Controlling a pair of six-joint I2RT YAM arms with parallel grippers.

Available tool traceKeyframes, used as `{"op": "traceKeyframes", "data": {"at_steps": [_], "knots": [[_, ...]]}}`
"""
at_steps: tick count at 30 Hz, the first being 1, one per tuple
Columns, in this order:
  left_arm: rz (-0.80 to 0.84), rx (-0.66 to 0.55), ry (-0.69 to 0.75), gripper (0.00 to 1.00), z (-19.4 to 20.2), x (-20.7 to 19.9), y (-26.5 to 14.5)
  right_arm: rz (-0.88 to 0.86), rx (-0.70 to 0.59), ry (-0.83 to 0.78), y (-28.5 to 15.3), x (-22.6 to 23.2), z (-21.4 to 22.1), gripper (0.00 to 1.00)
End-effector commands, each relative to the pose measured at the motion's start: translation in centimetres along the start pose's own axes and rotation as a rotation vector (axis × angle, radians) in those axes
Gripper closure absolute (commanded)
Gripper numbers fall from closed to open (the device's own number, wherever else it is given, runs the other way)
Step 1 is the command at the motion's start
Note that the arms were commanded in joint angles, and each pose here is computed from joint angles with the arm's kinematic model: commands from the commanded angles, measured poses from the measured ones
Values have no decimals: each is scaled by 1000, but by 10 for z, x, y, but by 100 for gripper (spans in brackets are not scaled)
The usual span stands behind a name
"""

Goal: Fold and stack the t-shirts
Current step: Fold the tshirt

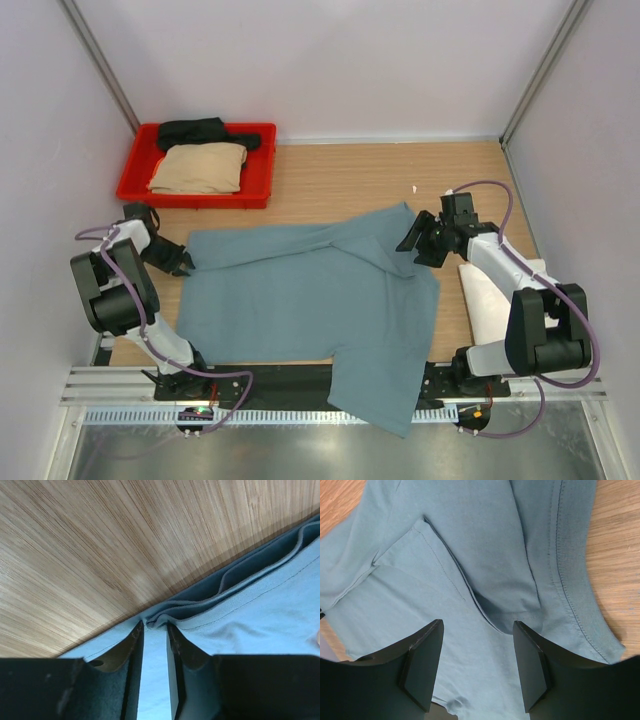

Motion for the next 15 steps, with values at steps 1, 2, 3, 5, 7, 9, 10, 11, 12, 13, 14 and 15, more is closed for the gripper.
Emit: {"op": "traceKeyframes", "data": {"at_steps": [1, 2, 3, 5, 7, 9, 10, 11, 12, 13, 14, 15], "knots": [[24, -38, 1, 73, -12, -7, -2, -27, -19, 8, 2, 5, -5, 37], [23, -38, 3, 72, -12, -7, -1, -23, -14, 7, 2, 5, -5, 37], [17, -44, 1, 71, -14, -6, 0, -21, -12, 6, 3, 4, -4, 37], [6, -51, 8, 71, -16, -6, 1, -12, -7, 9, 3, 2, -3, 37], [-4, -42, 8, 73, -17, -5, 6, 3, 8, 12, 4, -1, 0, 37], [-10, -47, 10, 76, -18, -5, 7, 17, 19, 15, 5, -4, 2, 37], [-15, -41, 9, 80, -17, -4, 9, 24, 27, 15, 5, -6, 4, 36], [-17, -39, 9, 82, -17, -3, 9, 28, 33, 15, 5, -8, 6, 36], [-21, -43, 12, 83, -18, -3, 9, 33, 36, 17, 6, -10, 7, 36], [-22, -49, 14, 88, -19, -3, 8, 41, 45, 19, 6, -12, 9, 36], [-22, -49, 14, 89, -18, -3, 7, 48, 52, 19, 7, -14, 12, 35], [-22, -49, 16, 91, -18, -3, 7, 49, 53, 19, 7, -15, 12, 35]]}}
Point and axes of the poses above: each gripper's point midway between its finger pads, its own y axis out along the fingers, its own x axis along the line the jaws close on, z = x × y, the point moved 7 cm from there along -y, back along the fingers, and after that the axes turned 8 degrees about y, right-handed, at the moved point
